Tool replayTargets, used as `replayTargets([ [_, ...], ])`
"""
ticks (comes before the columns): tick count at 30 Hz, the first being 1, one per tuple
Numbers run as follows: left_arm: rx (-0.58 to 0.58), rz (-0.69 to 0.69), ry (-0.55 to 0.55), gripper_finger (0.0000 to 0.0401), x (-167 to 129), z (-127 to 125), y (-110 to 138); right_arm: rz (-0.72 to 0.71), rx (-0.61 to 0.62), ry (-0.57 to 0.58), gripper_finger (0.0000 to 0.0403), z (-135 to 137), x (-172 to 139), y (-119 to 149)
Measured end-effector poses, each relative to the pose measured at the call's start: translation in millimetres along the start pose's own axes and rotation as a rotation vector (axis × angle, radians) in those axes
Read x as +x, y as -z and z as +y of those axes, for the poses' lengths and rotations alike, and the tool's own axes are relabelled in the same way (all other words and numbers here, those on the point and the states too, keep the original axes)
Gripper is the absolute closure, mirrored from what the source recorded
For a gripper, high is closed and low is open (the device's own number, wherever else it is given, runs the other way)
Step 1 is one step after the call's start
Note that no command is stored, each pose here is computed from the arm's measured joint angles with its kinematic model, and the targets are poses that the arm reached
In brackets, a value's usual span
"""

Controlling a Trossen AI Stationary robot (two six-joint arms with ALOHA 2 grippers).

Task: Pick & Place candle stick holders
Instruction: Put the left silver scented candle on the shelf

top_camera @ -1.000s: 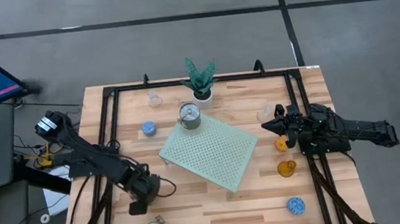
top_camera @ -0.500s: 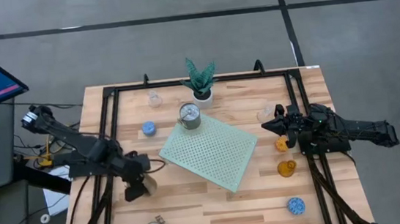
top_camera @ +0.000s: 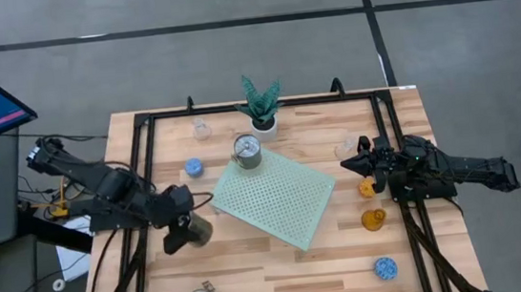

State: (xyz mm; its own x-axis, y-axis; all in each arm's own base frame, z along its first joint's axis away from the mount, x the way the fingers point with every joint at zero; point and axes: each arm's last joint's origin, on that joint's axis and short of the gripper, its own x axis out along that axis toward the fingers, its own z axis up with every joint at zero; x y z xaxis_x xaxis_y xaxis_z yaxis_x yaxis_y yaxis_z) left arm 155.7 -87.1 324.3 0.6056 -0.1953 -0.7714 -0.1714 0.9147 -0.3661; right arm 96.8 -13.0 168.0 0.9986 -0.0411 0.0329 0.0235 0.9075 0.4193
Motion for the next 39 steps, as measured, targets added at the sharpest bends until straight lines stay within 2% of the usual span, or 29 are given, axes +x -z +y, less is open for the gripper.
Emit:
replayTargets([
  [9, -0.088, -0.031, -0.225, 0.0049, -5, 21, -36, 0.000, 0.000, 0.000, 0.0403, 0, 0, 0],
  [17, -0.146, -0.050, -0.339, 0.0045, 4, 37, -78, 0.001, 0.000, 0.000, 0.0403, 0, 0, 0],
  [28, -0.227, -0.015, -0.441, 0.0047, 30, 56, -116, 0.000, 0.000, 0.000, 0.0403, 0, 0, 0],
  [39, -0.275, 0.025, -0.475, 0.0047, 51, 59, -125, 0.001, 0.000, 0.000, 0.0403, 0, 0, 0],
])
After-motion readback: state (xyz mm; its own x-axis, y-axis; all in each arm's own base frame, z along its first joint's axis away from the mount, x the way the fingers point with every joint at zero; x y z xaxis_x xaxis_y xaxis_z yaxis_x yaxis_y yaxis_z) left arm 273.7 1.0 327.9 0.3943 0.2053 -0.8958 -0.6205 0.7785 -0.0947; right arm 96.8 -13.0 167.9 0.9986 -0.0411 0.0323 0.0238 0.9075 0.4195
